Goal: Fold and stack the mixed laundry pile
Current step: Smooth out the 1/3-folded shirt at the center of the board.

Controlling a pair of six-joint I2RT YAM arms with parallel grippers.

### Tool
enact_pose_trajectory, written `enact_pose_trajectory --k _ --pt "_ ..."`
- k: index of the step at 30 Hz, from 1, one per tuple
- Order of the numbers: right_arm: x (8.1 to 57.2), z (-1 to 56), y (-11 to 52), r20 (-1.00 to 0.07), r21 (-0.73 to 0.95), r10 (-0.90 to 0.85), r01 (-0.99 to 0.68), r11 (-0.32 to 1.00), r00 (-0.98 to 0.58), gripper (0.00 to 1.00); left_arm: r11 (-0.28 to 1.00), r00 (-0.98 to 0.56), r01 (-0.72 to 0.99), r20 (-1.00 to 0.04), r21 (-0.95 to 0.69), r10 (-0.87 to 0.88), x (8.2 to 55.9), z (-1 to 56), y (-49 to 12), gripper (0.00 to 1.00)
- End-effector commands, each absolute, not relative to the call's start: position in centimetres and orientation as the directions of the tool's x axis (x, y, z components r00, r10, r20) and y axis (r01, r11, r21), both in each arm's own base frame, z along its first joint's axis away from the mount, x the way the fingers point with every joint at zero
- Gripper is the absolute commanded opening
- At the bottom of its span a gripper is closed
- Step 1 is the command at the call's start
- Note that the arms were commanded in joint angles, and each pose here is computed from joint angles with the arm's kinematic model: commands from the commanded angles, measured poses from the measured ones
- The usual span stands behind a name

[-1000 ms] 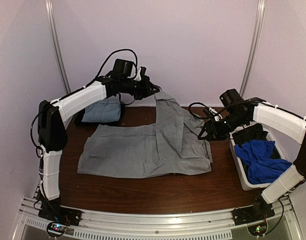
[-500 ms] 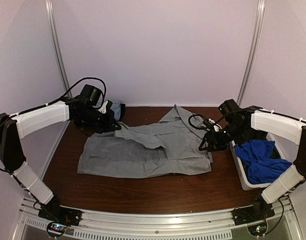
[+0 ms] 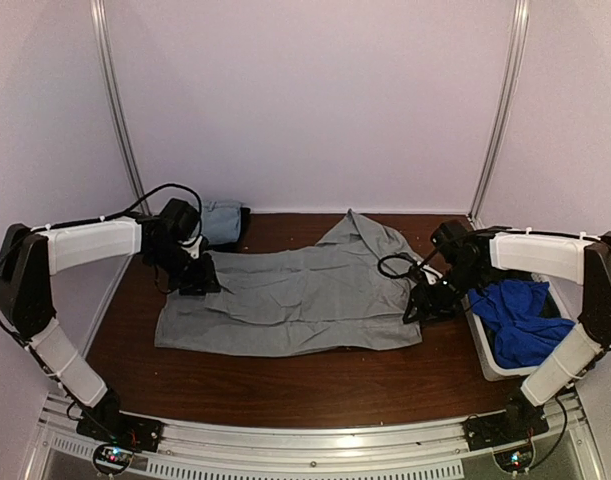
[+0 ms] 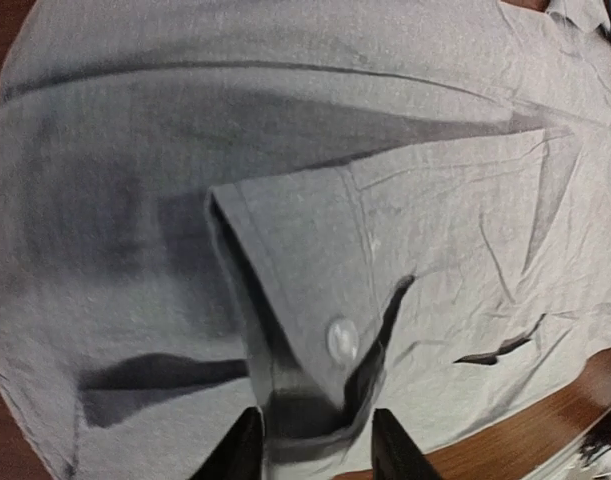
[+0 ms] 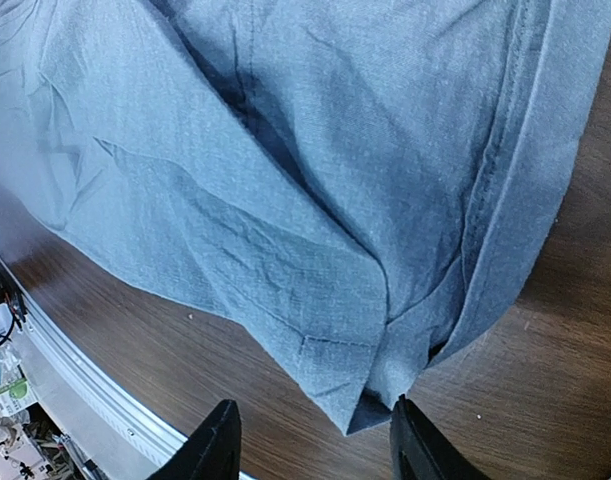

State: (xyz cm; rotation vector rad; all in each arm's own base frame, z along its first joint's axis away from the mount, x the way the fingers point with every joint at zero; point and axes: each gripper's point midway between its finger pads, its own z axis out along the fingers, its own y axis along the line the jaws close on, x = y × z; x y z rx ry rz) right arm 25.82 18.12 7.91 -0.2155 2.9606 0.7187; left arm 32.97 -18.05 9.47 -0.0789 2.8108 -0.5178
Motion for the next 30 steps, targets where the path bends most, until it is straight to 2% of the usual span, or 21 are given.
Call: enact_pose_trajectory --k 1,7,12,14,20,26,28,30 --pt "24.9 7.8 16.6 -0.097 0.38 -0.1 -0.13 0.916 -0.99 0.52 0.964 -0.941 -0.076 -0.302 -0.255 -0.154 33.6 9.6 -14.3 0.48" --pt "23.3 7.1 15.9 -0.054 0.37 -0.098 -0.111 0.922 -0.994 0.53 0.956 -0.942 -0.146 -0.26 -0.256 -0.213 30.7 8.4 -11.0 0.49" --pt "23.5 5.9 16.5 -0.032 0.399 -0.073 -0.08 0.913 -0.997 0.51 0.93 -0.948 -0.104 -0.248 -0.353 -0.201 30.4 7.9 -12.7 0.51" --pt "23.5 5.4 16.8 -0.015 0.413 -0.07 -0.07 0.908 -0.997 0.5 0.939 -0.95 -0.13 -0.229 -0.319 -0.21 30.1 7.4 -12.1 0.52" --pt "23.3 4.6 16.7 0.004 0.409 -0.071 -0.063 0.91 -0.997 0.48 0.943 -0.944 -0.223 -0.186 -0.247 -0.272 27.1 6.7 -9.9 0.66" --pt "24.0 4.9 17.4 -0.009 0.434 -0.071 -0.068 0.898 -0.997 0.44 0.935 -0.936 -0.301 -0.131 -0.188 -0.327 24.1 5.7 -7.6 0.69" --pt "24.1 5.1 17.4 -0.012 0.438 -0.074 -0.072 0.896 -0.997 0.4 0.926 -0.926 -0.341 -0.109 -0.164 -0.36 23.1 5.3 -6.5 0.72" --pt "24.0 5.0 17.4 -0.006 0.436 -0.082 -0.076 0.897 -0.997 0.28 0.912 -0.913 -0.383 -0.087 -0.146 -0.398 22.3 5.1 -5.5 0.75"
